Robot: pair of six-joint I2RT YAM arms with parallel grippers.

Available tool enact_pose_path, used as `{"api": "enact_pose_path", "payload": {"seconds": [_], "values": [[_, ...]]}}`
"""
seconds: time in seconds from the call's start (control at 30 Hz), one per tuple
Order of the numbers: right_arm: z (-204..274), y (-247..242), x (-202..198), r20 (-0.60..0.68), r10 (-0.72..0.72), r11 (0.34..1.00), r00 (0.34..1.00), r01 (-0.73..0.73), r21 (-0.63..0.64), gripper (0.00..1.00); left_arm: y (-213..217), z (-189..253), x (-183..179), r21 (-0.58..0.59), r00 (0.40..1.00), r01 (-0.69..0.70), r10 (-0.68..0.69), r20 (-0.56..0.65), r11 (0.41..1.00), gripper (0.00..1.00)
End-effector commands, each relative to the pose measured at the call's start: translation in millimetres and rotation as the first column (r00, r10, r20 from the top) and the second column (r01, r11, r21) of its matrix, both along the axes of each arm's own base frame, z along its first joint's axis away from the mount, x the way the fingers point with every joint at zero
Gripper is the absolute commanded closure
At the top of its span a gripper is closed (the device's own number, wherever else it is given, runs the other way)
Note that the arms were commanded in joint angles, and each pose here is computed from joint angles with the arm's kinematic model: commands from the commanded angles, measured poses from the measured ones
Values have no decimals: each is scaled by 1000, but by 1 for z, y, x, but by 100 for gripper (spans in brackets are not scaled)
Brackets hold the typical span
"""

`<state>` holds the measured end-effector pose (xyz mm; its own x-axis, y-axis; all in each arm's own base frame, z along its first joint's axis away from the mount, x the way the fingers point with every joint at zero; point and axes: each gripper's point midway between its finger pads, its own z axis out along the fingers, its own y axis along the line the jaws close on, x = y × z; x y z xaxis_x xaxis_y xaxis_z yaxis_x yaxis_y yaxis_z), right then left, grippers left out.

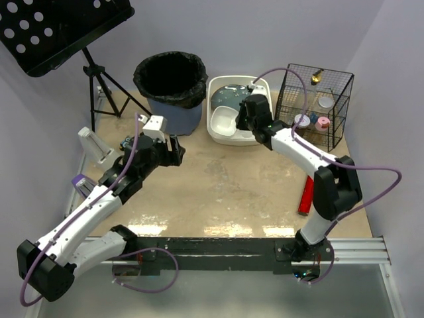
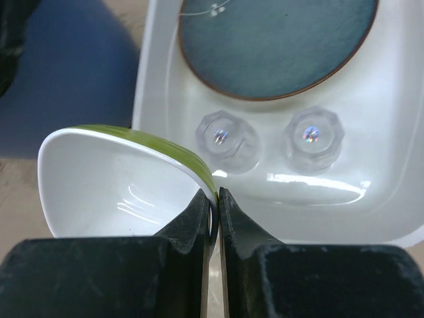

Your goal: Clear the kitchen counter

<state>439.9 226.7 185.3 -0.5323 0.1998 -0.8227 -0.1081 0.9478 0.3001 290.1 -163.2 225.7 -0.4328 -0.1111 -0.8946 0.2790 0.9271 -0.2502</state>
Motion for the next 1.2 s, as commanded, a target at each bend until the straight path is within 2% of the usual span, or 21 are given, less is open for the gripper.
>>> {"api": "enact_pose_path", "payload": {"seconds": [0.0,0.4,0.53,0.93,1.17], "values": [[22,-10,41,82,-77,997,994,78,-15,100,6,3,-1,2,1000,-19,19,23,1000,26],[37,-26,127,150,-184,982,971,190,-24,100,12,1,-7,17,999,-29,29,14,999,26],[29,-29,148,150,-196,977,969,205,-51,100,12,-3,-9,13,1000,-28,28,2,1000,25],[-23,-38,174,121,-210,972,970,221,-85,100,13,-12,-13,18,999,-25,25,-24,1000,26],[-33,-51,183,114,-226,969,967,235,-72,100,13,-14,-12,23,999,-28,28,-28,999,26]]}}
